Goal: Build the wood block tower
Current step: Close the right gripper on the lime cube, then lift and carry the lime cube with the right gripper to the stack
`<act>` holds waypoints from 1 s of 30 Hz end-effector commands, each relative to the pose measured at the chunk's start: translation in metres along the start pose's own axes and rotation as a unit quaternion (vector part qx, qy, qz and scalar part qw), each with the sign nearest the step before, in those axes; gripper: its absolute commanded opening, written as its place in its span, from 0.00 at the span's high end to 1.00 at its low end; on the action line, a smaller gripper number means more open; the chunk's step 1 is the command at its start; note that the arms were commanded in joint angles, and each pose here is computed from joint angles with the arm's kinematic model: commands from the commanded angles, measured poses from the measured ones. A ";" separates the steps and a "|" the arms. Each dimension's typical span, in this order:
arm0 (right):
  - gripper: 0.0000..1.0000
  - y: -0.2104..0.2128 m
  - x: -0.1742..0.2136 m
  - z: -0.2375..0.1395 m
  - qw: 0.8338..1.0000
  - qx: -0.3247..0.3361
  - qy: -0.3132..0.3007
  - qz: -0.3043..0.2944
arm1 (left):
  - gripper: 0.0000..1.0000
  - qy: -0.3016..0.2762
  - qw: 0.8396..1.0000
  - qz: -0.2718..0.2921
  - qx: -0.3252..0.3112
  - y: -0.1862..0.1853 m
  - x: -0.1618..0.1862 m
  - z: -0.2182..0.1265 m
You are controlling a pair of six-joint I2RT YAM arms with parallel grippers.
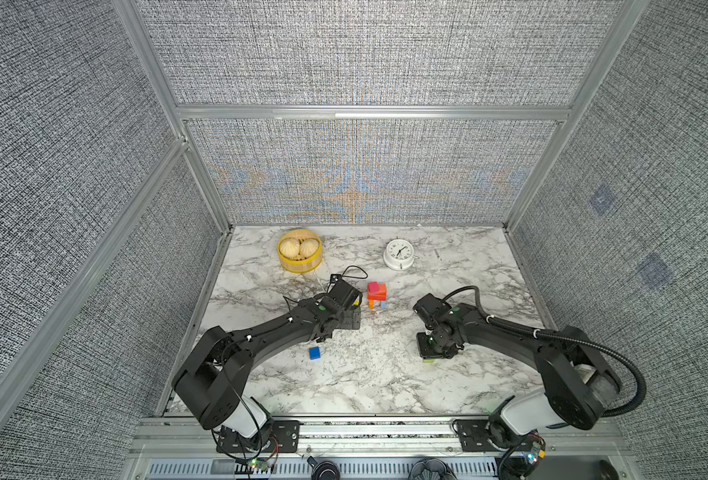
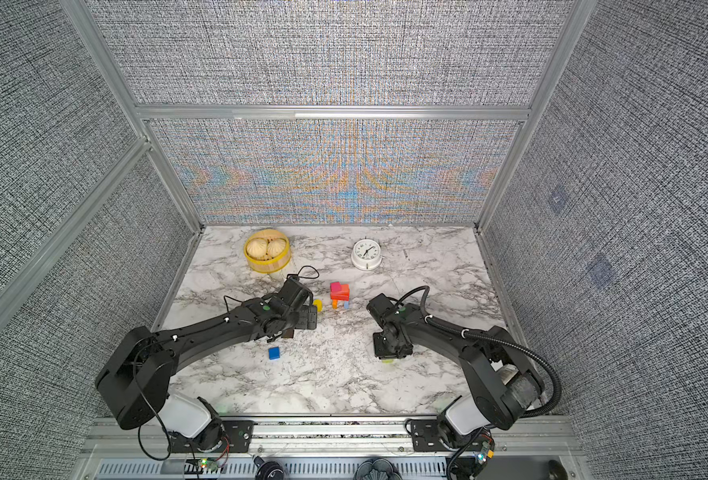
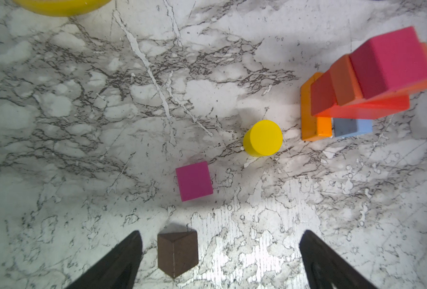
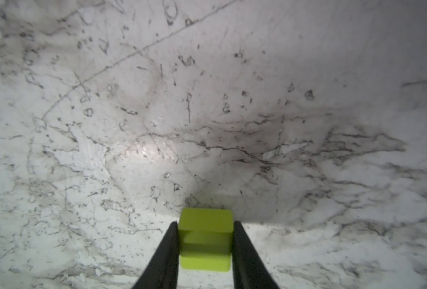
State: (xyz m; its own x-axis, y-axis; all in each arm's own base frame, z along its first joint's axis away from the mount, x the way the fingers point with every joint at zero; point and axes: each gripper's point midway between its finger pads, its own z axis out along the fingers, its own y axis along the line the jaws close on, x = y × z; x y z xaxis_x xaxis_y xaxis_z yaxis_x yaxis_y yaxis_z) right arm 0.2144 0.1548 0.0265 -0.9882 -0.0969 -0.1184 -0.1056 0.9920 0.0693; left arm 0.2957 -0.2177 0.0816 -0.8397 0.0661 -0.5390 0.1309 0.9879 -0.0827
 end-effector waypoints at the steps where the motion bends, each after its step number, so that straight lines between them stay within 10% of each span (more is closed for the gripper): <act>1: 0.69 0.002 -0.002 -0.003 1.000 0.000 0.001 -0.006 | 0.01 -0.006 1.000 0.002 -0.005 0.001 -0.004 -0.002; 30: 0.70 0.054 -0.103 -0.061 0.997 -0.015 -0.036 -0.066 | 0.01 -0.015 1.000 0.017 -0.007 -0.011 -0.040 0.008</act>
State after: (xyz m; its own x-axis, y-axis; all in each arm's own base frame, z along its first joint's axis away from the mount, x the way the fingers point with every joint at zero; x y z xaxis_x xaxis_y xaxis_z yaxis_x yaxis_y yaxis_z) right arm 0.3031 0.2153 0.0997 -0.9563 -0.1959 -0.2171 -0.2207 0.9706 0.0965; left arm 0.3284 -0.2340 0.0965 -0.8187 0.0787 -0.5687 0.1403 0.9880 -0.0652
